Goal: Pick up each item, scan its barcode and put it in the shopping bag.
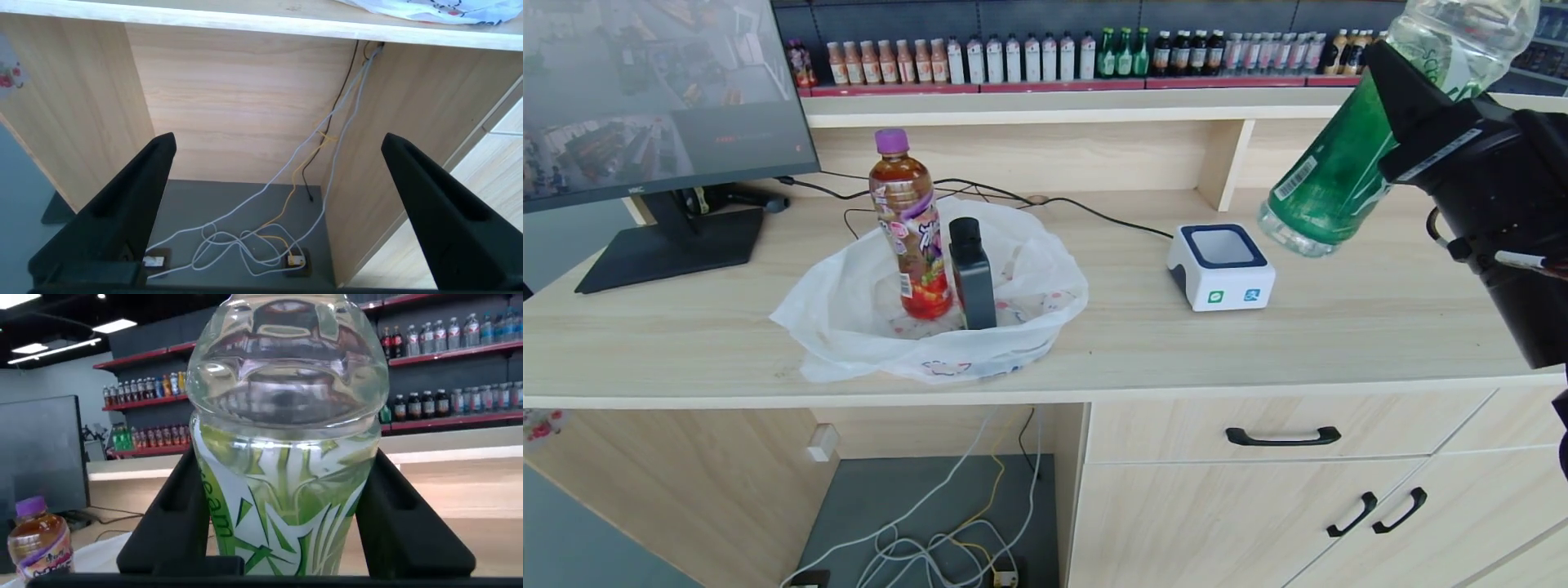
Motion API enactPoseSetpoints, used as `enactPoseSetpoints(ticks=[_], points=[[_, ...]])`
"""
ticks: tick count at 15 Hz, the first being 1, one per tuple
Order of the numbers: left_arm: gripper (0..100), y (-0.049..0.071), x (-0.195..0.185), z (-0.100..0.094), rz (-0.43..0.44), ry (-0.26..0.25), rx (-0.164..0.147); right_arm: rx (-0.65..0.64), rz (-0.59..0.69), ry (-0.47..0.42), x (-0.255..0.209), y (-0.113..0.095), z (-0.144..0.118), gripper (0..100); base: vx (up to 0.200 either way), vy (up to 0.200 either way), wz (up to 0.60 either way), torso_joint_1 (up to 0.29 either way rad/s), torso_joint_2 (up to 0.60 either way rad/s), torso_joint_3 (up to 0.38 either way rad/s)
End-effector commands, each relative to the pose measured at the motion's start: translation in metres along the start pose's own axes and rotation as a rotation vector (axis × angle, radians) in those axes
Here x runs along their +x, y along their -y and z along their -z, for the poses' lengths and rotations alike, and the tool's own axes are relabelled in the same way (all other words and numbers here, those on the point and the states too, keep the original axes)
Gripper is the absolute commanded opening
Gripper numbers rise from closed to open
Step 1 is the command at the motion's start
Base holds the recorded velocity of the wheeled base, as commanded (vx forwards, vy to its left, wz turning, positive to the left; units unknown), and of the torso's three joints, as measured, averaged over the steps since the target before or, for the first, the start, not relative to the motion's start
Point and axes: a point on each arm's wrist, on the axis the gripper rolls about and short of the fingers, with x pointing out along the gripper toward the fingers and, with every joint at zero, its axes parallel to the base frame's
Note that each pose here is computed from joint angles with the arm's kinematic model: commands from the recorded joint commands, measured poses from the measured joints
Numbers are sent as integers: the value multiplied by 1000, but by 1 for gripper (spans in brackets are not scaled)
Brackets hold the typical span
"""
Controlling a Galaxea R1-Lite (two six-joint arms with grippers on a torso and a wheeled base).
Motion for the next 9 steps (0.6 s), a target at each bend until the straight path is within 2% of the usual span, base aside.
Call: enactPoseSetpoints(ticks=[1, 5, 9], points=[[100, 0, 0, 0, 0, 0, 0, -5, -4, -27, -4, 0, 4, 0, 0, 0, 0, 0, 0, 0], [100, 0, 0, 0, 0, 0, 0, 9, -4, -91, -9, 0, 11, 0, 0, 0, 0, 0, 0, 0], [100, 0, 0, 0, 0, 0, 0, 12, -8, -93, -11, 1, 13, 0, 0, 0, 0, 0, 0, 0]])
